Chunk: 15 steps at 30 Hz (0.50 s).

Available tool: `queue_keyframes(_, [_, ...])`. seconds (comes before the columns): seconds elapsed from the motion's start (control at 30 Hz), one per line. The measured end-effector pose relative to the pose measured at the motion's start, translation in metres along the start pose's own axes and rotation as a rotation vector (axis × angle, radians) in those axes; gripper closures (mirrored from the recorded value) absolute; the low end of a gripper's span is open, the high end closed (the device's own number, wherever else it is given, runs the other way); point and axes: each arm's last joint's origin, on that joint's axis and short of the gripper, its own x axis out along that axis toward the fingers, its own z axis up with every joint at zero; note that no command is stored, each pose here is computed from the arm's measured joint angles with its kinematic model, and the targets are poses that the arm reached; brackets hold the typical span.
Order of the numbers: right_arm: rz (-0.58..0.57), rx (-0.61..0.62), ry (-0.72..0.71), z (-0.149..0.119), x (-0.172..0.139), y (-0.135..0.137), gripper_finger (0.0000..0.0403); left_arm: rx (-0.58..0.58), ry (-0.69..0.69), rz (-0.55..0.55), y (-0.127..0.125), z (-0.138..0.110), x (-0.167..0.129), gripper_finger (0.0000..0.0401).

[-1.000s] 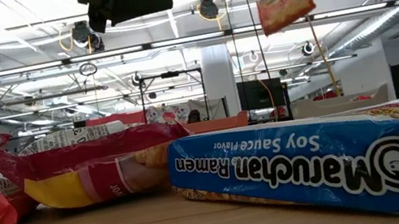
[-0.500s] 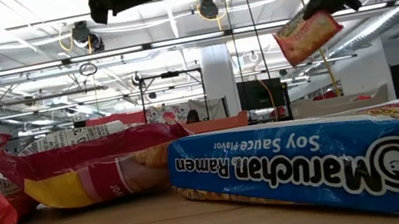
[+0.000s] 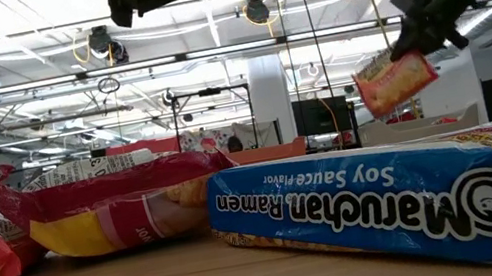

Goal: Sort Maruchan noodles
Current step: Put the top orange noodle pack into the gray bin

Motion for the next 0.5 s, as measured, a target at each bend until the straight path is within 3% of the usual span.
queue_keyframes(0.23, [-0.001,0.041,-0.007,-0.021,0.014,-0.008,0.0277,-0.001,-0.001,0.000,0.000,0.000,0.000,0.0105])
queue_keyframes(0.5, [-0.006,0.038,-0.002,-0.022,0.016,-0.009,0.0276,-0.002,-0.001,0.000,0.000,0.000,0.000,0.0105])
